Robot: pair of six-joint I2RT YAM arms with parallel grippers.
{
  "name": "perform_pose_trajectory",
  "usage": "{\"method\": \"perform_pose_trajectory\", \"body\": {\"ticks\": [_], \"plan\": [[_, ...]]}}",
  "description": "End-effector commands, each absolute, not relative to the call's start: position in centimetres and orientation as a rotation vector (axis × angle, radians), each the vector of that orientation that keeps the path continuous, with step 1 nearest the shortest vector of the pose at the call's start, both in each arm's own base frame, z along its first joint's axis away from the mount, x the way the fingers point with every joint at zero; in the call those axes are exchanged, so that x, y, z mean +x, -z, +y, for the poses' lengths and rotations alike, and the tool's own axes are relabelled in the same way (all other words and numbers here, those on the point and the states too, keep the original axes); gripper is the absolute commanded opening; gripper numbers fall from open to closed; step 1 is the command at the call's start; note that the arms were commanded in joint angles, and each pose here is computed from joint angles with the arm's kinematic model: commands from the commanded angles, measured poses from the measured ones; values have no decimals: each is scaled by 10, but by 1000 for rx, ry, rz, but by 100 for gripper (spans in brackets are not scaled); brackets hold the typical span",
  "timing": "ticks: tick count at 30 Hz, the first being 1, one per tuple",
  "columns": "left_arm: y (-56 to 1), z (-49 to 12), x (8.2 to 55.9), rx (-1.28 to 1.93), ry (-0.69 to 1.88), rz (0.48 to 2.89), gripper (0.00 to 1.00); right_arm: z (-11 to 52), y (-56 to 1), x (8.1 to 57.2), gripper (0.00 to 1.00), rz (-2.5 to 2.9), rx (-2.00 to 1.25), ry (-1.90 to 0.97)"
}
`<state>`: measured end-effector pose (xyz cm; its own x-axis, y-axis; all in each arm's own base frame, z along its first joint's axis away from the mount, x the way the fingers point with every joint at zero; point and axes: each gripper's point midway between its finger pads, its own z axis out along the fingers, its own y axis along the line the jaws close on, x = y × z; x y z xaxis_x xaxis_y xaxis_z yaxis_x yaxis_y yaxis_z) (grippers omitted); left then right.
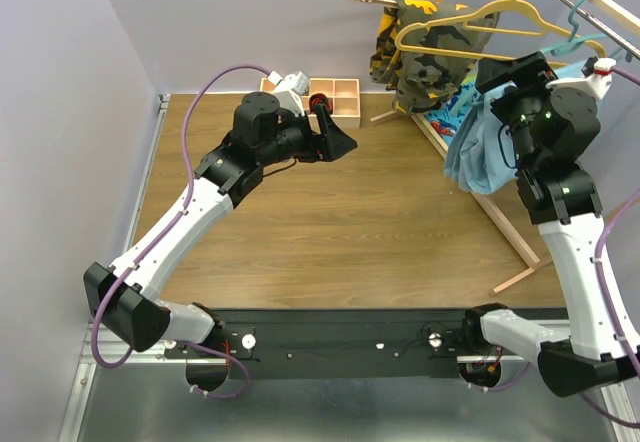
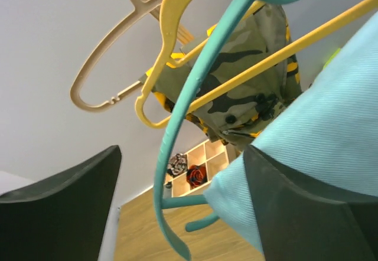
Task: Place the trousers on the hanger
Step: Place the hanger at the clothesline, then reset both arms
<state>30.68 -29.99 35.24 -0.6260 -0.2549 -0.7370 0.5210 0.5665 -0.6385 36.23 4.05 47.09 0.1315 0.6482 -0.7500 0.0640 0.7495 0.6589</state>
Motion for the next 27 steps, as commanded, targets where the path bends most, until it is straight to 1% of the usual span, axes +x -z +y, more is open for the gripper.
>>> {"method": "perform_pose_trajectory", "body": {"ticks": [1,6,10,14,20,22,27], "plan": [[-363,-275,318,175,1009,1903,85,33,-460,344,98,1433,623,-418],[-367,-249,329,111,882,1875,85,23,-448,325,100,1479,617,-343],[-369,-214,341,31,743,1868,85,22,-441,311,100,1523,565,-313],[-372,-169,348,-81,557,1832,90,26,-419,297,100,1599,451,-267],[-388,-120,343,-212,397,1762,91,24,-389,280,100,1665,349,-204],[-389,-111,340,-246,361,1760,93,23,-386,277,100,1668,328,-189],[-401,-89,331,-323,298,1707,93,20,-374,273,100,1690,304,-155]]}}
